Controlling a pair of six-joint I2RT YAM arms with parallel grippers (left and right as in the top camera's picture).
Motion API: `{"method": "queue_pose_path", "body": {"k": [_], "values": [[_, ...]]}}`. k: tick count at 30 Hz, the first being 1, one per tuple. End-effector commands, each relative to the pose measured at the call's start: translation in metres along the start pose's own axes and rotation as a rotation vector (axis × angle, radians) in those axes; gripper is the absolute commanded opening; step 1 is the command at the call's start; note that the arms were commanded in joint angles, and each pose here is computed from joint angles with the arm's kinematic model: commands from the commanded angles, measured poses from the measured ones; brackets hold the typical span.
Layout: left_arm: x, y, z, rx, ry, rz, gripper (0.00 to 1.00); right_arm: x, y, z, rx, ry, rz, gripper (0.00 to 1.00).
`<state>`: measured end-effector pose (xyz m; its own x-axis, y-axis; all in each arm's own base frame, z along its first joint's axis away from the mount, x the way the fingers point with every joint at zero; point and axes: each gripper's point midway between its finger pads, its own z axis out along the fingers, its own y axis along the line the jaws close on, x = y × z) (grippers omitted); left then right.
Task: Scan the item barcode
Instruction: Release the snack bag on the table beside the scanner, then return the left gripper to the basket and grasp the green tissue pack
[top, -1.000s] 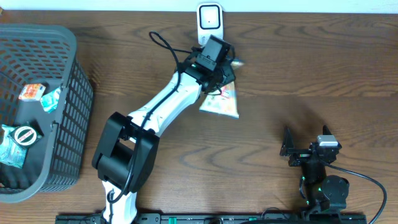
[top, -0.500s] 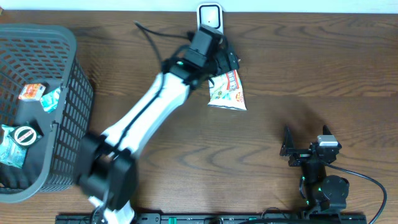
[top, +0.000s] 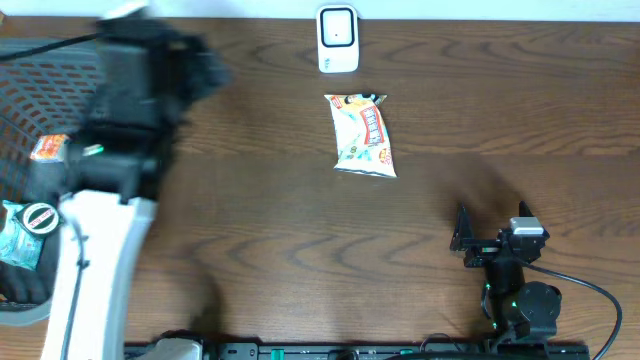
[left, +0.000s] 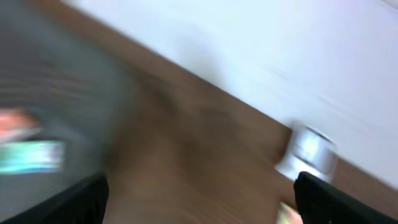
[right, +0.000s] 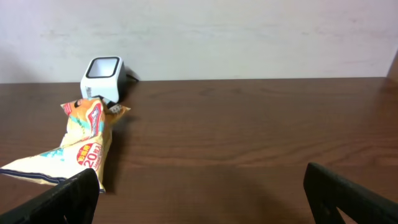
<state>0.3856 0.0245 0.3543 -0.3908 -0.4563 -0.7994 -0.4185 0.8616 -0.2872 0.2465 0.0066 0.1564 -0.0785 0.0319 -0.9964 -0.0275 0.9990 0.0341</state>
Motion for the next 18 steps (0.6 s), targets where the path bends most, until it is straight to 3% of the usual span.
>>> {"method": "queue_pose_path", "body": {"k": [1,8,13,18], "values": [[-0.04,0.077,-0.018,-0.214,-0.114,-0.022,0.93,0.001,-0.001,0.0,0.006,0.003,0.007,0.99],[-0.036,0.209,-0.028,-0.555,-0.023,-0.119,0.93,0.001,-0.001,0.0,0.006,0.003,0.007,0.99],[-0.01,0.269,-0.03,-0.706,0.102,-0.181,0.93,0.001,-0.001,0.0,0.006,0.003,0.007,0.99],[0.02,0.292,-0.016,-0.761,0.243,-0.2,0.93,0.001,-0.001,0.0,0.006,0.003,0.007,0.99]]}}
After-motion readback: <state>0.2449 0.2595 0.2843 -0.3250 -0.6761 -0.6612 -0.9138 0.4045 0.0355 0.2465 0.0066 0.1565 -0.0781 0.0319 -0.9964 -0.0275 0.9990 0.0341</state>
